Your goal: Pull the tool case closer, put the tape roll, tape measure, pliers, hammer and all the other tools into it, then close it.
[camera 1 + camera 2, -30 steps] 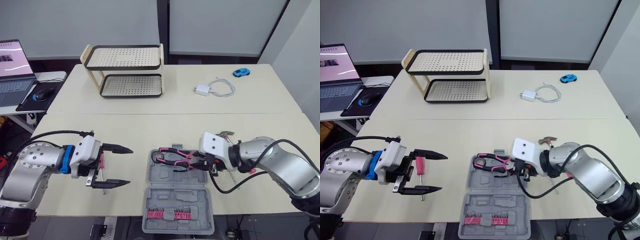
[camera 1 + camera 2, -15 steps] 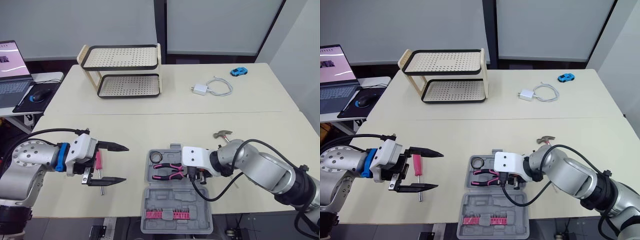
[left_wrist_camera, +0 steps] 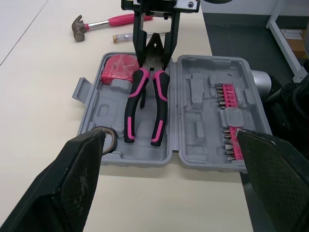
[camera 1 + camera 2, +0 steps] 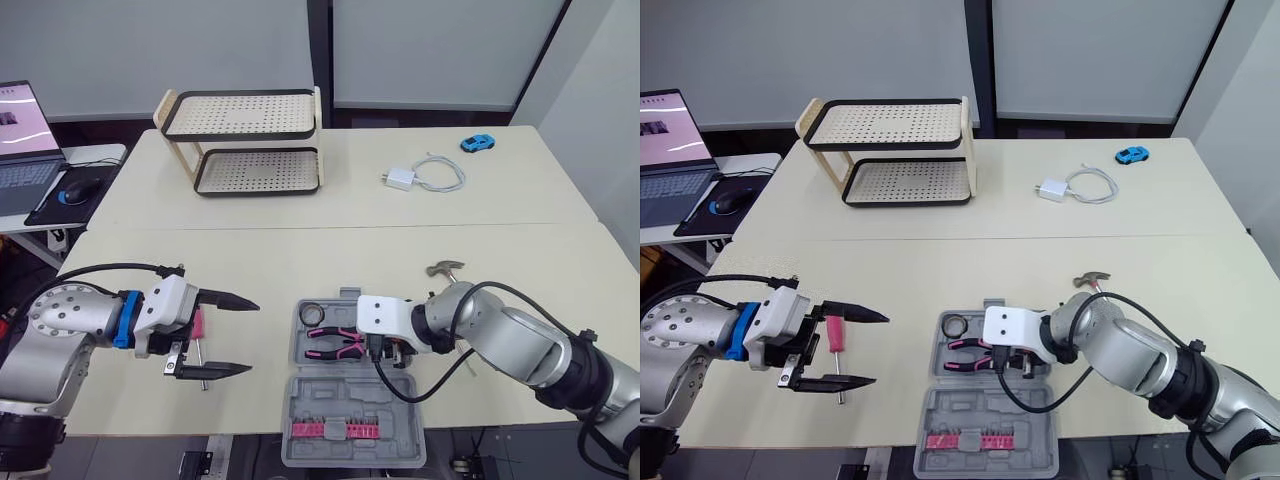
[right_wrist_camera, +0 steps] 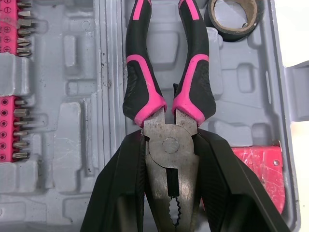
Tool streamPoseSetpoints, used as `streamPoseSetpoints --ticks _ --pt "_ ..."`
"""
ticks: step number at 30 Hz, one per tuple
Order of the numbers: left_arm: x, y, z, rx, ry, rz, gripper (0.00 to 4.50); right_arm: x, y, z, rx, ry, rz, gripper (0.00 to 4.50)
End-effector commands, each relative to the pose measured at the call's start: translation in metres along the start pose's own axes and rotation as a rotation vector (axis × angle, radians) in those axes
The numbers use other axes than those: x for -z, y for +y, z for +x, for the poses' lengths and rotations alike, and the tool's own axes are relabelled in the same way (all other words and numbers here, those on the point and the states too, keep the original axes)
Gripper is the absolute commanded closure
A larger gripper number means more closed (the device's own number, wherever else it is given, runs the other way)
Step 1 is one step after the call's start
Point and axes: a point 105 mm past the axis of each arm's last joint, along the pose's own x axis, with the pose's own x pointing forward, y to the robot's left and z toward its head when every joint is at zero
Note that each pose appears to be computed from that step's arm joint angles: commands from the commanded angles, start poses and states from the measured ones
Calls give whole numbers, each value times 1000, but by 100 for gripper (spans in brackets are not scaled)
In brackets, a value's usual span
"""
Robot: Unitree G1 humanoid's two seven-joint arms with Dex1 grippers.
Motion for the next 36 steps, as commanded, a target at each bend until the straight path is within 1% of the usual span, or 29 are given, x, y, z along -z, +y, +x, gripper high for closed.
streamPoseSetpoints --ticks 1,12,20,22,24,26,31,36 --pt "-7 -1 -4 3 19 41 0 -9 -3 0 17 -27 -43 333" --pt "-7 1 -2 2 18 43 0 -16 -1 13 4 -47 -39 333" --pt "-6 1 -2 3 21 42 0 -13 2 20 -12 -46 -23 333" --pt "-6 1 -2 2 22 42 0 -10 3 20 -15 -45 -18 254" --pt "-6 1 -1 2 21 42 0 -9 2 20 -7 -43 -18 203" --pt "-6 2 -1 2 21 42 0 -9 0 20 2 -45 -17 132" --pt "-6 3 1 3 18 47 0 -15 -5 10 26 -92 -21 132" --pt "-8 3 5 12 8 56 0 -38 -2 -1 24 -303 24 132"
